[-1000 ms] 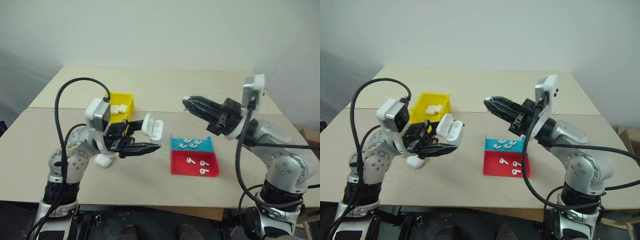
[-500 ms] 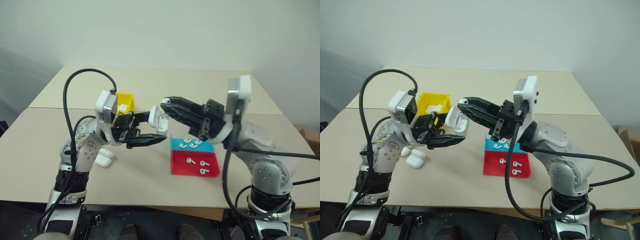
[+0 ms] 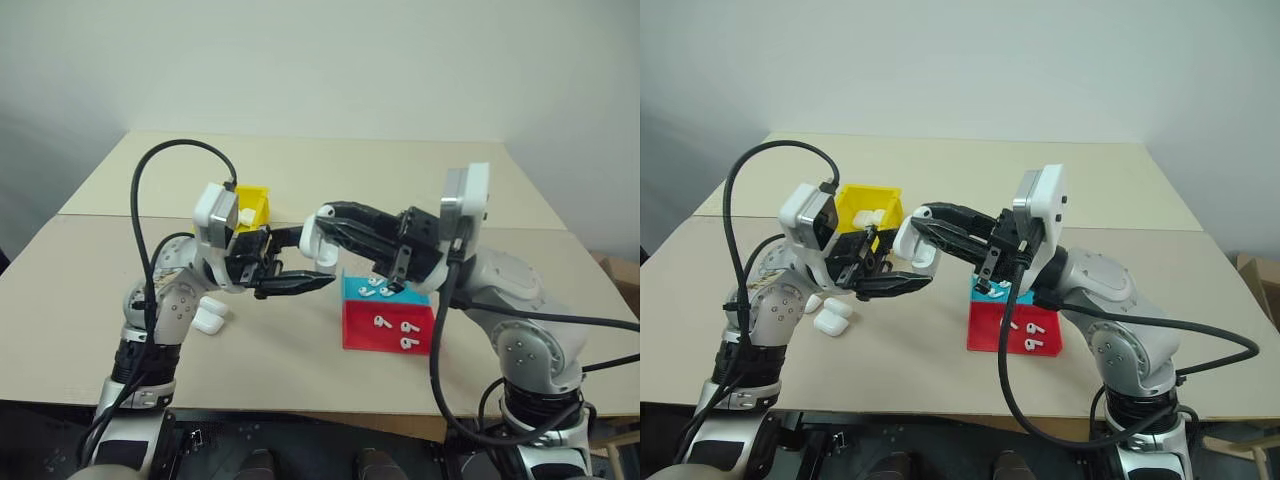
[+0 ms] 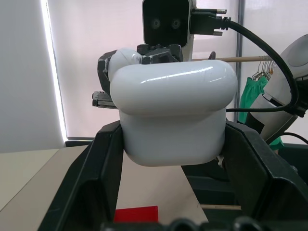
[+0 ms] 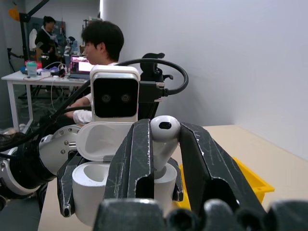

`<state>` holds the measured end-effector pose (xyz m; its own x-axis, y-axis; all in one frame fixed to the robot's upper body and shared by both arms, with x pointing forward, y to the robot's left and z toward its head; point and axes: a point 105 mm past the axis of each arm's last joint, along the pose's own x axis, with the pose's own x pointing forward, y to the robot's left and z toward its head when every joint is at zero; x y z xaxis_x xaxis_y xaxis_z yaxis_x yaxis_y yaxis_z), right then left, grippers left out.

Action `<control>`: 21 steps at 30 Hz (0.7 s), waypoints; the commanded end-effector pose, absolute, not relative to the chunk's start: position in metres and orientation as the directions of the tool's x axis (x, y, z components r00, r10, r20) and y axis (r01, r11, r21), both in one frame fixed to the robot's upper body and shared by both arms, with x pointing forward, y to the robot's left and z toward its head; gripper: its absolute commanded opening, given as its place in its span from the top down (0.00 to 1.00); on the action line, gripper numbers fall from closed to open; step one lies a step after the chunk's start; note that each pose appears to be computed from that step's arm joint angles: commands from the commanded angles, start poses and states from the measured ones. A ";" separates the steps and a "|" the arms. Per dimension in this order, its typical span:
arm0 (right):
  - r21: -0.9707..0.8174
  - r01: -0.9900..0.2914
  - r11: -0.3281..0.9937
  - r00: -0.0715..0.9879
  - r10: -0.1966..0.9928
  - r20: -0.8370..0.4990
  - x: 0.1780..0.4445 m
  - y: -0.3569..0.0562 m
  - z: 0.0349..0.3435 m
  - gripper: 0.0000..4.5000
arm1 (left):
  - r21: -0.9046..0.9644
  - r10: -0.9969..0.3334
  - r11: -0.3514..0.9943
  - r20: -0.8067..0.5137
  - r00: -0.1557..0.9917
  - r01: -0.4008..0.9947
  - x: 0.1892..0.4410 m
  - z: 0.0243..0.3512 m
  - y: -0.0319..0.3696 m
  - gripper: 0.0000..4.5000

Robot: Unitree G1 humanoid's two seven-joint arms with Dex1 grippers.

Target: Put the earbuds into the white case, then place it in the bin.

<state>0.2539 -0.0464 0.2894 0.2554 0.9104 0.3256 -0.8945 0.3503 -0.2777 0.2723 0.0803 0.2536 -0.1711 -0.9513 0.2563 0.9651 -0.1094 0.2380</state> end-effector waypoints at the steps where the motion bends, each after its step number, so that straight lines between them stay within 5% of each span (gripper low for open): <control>1: -0.306 -0.893 0.329 0.232 0.921 0.314 0.250 -0.046 0.289 0.86 | 0.296 -0.944 -0.109 0.267 -0.192 0.949 0.268 0.266 0.080 0.38; 16: -0.337 -0.888 0.313 0.231 0.937 0.263 0.250 -0.048 0.282 0.86 | 0.301 -0.945 -0.089 0.277 -0.176 0.949 0.269 0.266 0.080 0.38; 21: -0.349 -0.889 0.298 0.222 0.945 0.240 0.250 -0.048 0.280 0.51 | 0.304 -0.945 -0.091 0.274 -0.178 0.948 0.269 0.266 0.079 0.38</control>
<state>0.2553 -0.0529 0.2847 0.2574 0.9281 0.2689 -0.8789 0.3405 -0.3342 0.2740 0.0796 0.2525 -0.1558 -0.9552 0.2515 0.9667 -0.0951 0.2375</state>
